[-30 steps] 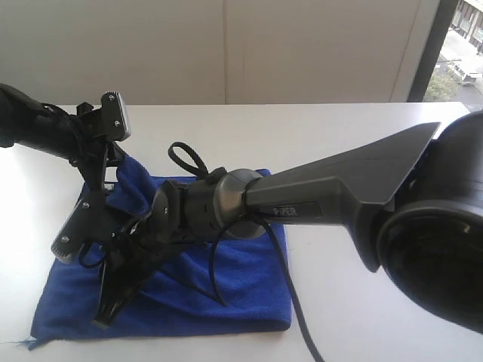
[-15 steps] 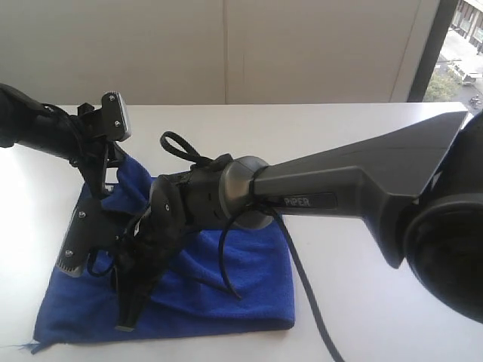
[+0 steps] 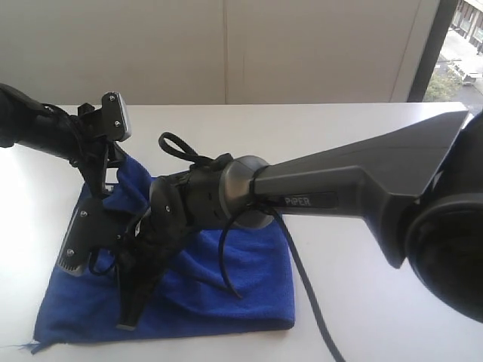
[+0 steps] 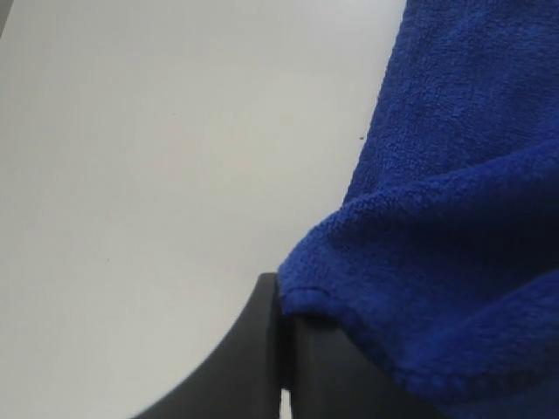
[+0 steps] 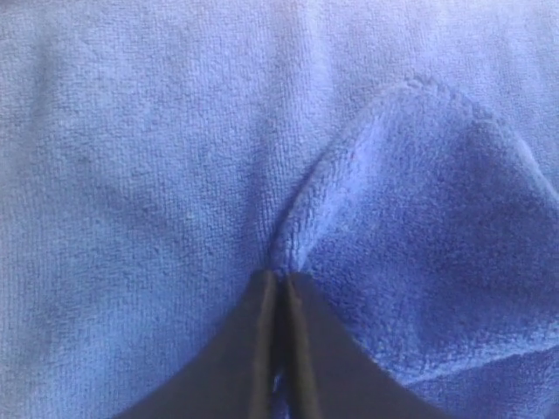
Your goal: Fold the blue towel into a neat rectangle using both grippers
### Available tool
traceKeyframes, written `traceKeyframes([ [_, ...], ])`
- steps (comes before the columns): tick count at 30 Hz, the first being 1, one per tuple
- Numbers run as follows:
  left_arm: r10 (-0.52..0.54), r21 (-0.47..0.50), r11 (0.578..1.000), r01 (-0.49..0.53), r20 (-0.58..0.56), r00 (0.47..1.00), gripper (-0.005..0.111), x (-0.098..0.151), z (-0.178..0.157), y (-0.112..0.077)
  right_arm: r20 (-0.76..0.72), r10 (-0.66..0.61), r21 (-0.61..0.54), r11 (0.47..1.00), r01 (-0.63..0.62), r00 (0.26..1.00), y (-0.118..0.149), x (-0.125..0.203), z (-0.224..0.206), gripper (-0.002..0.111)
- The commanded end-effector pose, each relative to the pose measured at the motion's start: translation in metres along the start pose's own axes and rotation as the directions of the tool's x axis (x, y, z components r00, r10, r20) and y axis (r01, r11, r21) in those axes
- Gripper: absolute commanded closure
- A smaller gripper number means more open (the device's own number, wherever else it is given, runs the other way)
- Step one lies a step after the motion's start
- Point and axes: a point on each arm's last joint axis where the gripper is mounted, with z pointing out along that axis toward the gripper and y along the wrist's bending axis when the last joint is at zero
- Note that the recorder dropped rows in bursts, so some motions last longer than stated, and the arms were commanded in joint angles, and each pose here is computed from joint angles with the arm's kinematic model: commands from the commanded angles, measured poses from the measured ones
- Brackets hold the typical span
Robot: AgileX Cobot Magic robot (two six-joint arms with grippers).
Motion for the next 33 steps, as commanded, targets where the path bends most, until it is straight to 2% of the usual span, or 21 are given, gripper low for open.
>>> traceKeyframes([
  [1,0.137,0.005,0.991,-0.137,0.023,0.990,0.107,-0.002,-0.002,0.001,0.029,-0.001,0.028,1.000,0.001,1.000,-0.007,-0.007,-0.018,0.108],
  [7,0.137,0.005,0.991,-0.137,0.023,0.990,0.107,-0.002,-0.002,0.001,0.086,-0.013,0.065,0.998,0.007,0.996,-0.011,-0.022,-0.049,0.108],
  [18,0.180,-0.006,0.984,-0.180,-0.016,0.983,0.107,0.002,-0.002,0.002,0.113,-0.001,0.042,0.999,-0.004,0.994,-0.009,-0.034,-0.090,0.108],
  [22,0.217,-0.005,0.976,-0.217,-0.038,0.976,0.107,0.004,-0.002,0.003,0.097,-0.011,0.007,1.000,0.011,0.995,-0.002,-0.036,-0.094,0.108],
  [33,0.215,-0.057,0.974,-0.221,-0.085,0.973,0.107,0.008,-0.003,0.009,0.090,-0.076,-0.065,0.995,0.082,0.993,0.031,-0.051,-0.091,0.108],
])
